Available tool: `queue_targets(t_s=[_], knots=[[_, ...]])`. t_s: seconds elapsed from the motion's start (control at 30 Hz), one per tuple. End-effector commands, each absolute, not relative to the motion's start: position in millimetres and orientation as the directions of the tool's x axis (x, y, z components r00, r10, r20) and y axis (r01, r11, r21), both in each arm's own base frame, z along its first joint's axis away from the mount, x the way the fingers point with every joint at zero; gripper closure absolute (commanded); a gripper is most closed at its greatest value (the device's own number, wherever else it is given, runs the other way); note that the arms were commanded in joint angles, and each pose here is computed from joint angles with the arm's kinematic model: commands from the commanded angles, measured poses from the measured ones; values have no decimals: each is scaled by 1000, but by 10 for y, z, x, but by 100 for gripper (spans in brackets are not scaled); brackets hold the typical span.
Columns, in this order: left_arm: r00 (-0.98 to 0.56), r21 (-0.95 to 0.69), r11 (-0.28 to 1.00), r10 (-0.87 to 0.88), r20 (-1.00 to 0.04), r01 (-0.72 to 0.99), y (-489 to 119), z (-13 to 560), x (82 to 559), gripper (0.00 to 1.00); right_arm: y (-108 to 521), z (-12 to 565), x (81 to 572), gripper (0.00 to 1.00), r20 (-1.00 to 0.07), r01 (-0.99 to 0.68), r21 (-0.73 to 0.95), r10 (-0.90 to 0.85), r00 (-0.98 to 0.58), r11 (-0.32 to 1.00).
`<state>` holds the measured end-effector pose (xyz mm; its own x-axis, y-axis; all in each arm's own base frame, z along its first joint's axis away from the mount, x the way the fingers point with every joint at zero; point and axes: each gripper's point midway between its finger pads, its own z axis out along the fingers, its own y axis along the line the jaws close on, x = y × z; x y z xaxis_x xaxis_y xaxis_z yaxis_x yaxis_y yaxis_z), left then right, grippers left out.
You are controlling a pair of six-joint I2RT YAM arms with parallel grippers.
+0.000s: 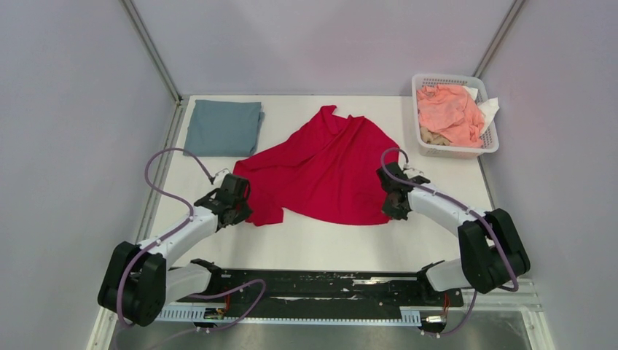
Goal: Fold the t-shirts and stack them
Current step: Flatten out the tshirt
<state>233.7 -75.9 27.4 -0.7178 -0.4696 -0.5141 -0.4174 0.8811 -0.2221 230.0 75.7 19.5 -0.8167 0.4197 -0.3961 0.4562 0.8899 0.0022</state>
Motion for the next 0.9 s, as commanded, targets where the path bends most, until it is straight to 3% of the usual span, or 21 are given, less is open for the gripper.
queue_targets(t_s=[0.0,0.17,0.37,0.6,0.87], knots=[[-656,-301,877,-481,-582,-375,-908,697,2768,100,840,766,3026,100,-590,405,70,365,-720,912],[-578,-351,876,-482,-659,-330,-988,1267,3129,100,898,1633,3617,100,-735,362,181,371,-568,914],[-459,-443,863,-505,-731,-244,-1042,2163,3307,100,775,2719,3786,100,-838,283,323,412,-358,903],[-176,-548,833,-552,-815,-72,-844,3594,3040,100,500,4017,3384,100,-918,155,373,388,-78,915],[77,-534,821,-557,-827,201,-690,5093,2351,100,312,5193,2570,100,-877,-22,445,440,193,895]])
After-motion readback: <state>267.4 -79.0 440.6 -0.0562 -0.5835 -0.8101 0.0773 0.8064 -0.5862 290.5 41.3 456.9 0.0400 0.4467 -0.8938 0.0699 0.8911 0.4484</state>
